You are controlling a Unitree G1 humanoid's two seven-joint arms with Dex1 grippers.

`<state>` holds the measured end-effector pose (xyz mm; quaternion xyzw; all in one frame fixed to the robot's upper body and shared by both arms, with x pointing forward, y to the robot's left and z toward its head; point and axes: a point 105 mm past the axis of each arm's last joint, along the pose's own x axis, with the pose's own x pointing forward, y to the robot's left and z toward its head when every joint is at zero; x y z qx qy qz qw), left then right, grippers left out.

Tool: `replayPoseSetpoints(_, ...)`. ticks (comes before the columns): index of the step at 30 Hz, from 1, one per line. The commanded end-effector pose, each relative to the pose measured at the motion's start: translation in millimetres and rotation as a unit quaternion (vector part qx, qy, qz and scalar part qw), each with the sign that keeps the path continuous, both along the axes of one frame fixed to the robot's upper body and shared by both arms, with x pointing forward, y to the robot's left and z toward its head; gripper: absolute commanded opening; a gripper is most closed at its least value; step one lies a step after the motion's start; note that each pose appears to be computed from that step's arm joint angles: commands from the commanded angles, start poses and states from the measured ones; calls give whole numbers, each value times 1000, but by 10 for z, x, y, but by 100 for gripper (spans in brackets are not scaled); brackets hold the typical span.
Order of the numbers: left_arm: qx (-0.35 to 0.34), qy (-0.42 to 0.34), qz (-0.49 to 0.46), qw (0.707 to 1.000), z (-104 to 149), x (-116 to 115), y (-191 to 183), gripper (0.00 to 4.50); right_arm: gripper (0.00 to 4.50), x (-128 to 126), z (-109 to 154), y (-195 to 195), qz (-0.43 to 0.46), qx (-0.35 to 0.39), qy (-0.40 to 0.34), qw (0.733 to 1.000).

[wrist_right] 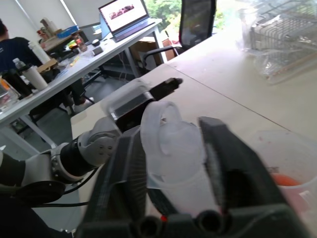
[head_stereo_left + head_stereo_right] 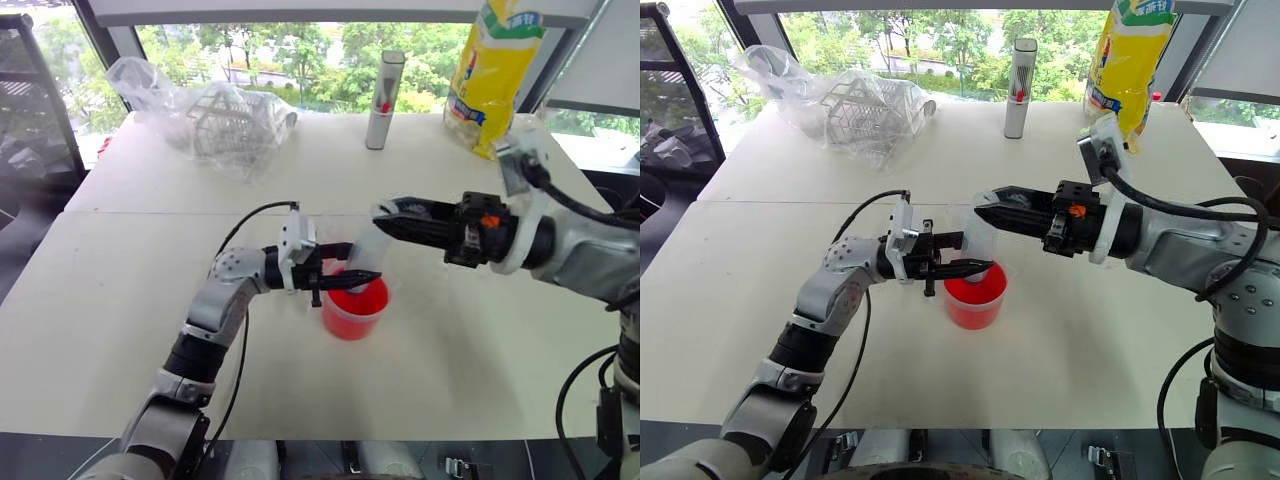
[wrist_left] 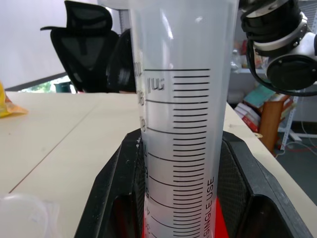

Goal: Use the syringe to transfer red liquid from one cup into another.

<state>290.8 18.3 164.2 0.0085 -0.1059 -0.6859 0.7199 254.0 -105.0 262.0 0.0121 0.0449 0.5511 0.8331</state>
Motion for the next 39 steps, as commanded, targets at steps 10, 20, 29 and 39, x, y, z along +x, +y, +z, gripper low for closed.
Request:
replayPoseSetpoints(10, -4, -18, -25, 1000, 66, -104, -62, 133, 3, -17, 201, -6, 1, 10, -31, 999)
replayPoseSetpoints(20, 4, -8, -38, 999, 2, -167, -74, 133, 3, 24, 389, -97, -14, 9, -57, 998)
replayPoseSetpoints(29, 8, 0, -47, 999, -26, -213, -80, 133, 3, 44, 473, -141, -21, 12, -69, 997)
replayPoseSetpoints(39, 8, 0, -47, 999, -25, -229, -84, 133, 3, 48, 505, -152, -22, 15, -73, 997)
